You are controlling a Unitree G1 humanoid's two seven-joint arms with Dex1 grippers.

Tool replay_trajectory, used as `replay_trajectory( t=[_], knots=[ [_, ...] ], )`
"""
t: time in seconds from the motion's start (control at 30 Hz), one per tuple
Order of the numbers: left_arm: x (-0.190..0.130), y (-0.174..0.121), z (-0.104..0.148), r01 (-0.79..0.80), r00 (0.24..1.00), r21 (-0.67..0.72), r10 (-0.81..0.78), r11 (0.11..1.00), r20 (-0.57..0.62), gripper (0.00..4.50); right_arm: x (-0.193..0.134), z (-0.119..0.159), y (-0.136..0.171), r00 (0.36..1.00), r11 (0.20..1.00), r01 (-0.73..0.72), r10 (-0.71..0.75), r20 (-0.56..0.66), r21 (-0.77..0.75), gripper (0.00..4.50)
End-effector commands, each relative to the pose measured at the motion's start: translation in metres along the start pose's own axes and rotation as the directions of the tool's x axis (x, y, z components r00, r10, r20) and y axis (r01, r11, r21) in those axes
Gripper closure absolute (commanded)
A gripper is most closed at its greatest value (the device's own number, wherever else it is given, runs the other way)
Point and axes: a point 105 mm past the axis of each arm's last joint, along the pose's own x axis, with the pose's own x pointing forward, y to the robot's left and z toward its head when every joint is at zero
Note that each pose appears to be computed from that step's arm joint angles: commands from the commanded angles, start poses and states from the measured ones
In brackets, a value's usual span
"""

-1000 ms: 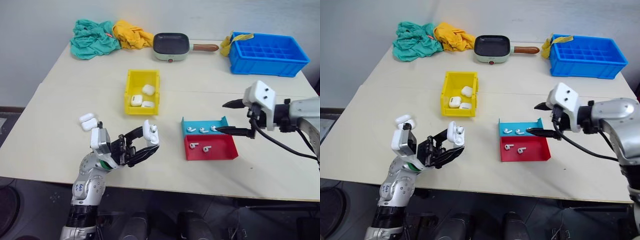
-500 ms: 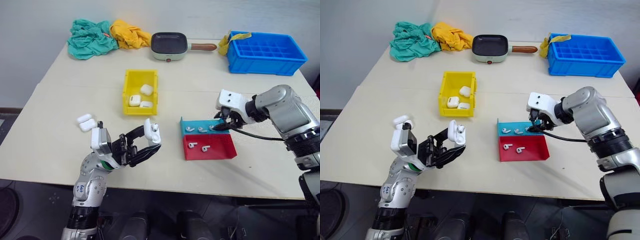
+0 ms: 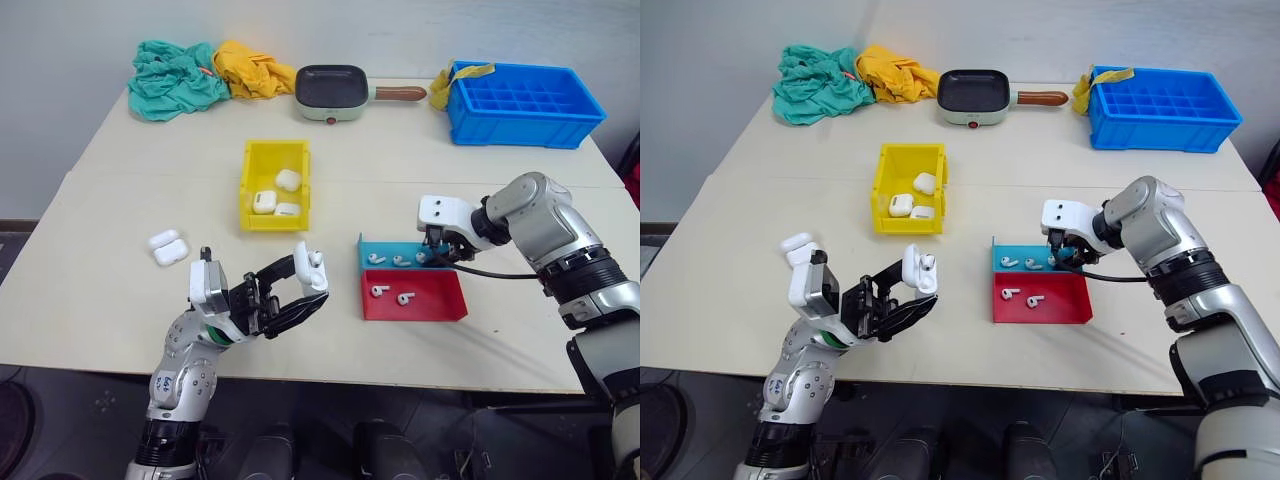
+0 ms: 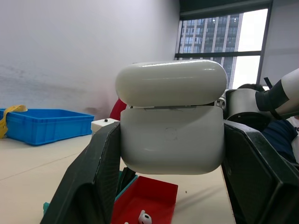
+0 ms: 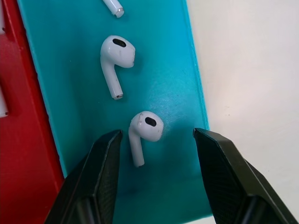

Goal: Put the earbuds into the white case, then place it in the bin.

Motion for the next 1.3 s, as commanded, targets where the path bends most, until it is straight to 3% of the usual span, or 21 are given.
replay_trajectory(
  t=[0.03, 0.13, 0.23, 0.53, 0.67, 1.1, 1.17, 1.3],
  knots=[
    [0.003, -0.003, 0.009, 0.019, 1.0, 0.044, -0.019, 0.999, 0.013, 1.72, -0.003, 0.007, -0.003, 1.0, 1.0, 0.008, -0.008, 0.005, -0.025, 2.03],
    [0.002, -0.002, 0.009, 0.017, 1.0, 0.046, -0.018, 0.999, 0.012, 1.72, -0.002, 0.007, -0.003, 1.0, 1.0, 0.007, -0.007, 0.005, -0.027, 2.03],
    [0.002, -0.001, 0.01, 0.016, 1.0, 0.045, -0.017, 0.999, 0.012, 1.72, -0.001, 0.006, 0.001, 1.0, 0.999, -0.01, 0.01, 0.001, -0.031, 2.59],
    [0.0, 0.0, 0.011, 0.015, 1.0, 0.043, -0.016, 0.999, 0.011, 1.72, 0.0, -0.002, 0.007, 0.999, 0.999, -0.034, 0.033, -0.02, -0.026, 2.59],
    [-0.001, 0.001, 0.011, 0.015, 1.0, 0.043, -0.016, 0.999, 0.009, 1.72, 0.001, -0.004, 0.008, 0.999, 0.999, -0.035, 0.035, -0.02, -0.02, 3.49],
    [-0.001, 0.001, 0.011, 0.015, 1.0, 0.046, -0.015, 0.999, 0.006, 1.72, 0.002, -0.006, 0.011, 0.999, 0.999, -0.045, 0.045, -0.018, -0.017, 3.49],
    [0.0, 0.0, 0.01, 0.016, 1.0, 0.046, -0.016, 0.999, 0.007, 1.72, 0.003, -0.006, 0.011, 0.999, 0.999, -0.044, 0.044, -0.016, -0.014, 3.99],
    [0.0, 0.001, 0.01, 0.016, 1.0, 0.045, -0.017, 0.999, 0.007, 1.72, 0.003, -0.007, 0.012, 0.999, 0.999, -0.042, 0.042, -0.015, -0.009, 4.05]
  ],
)
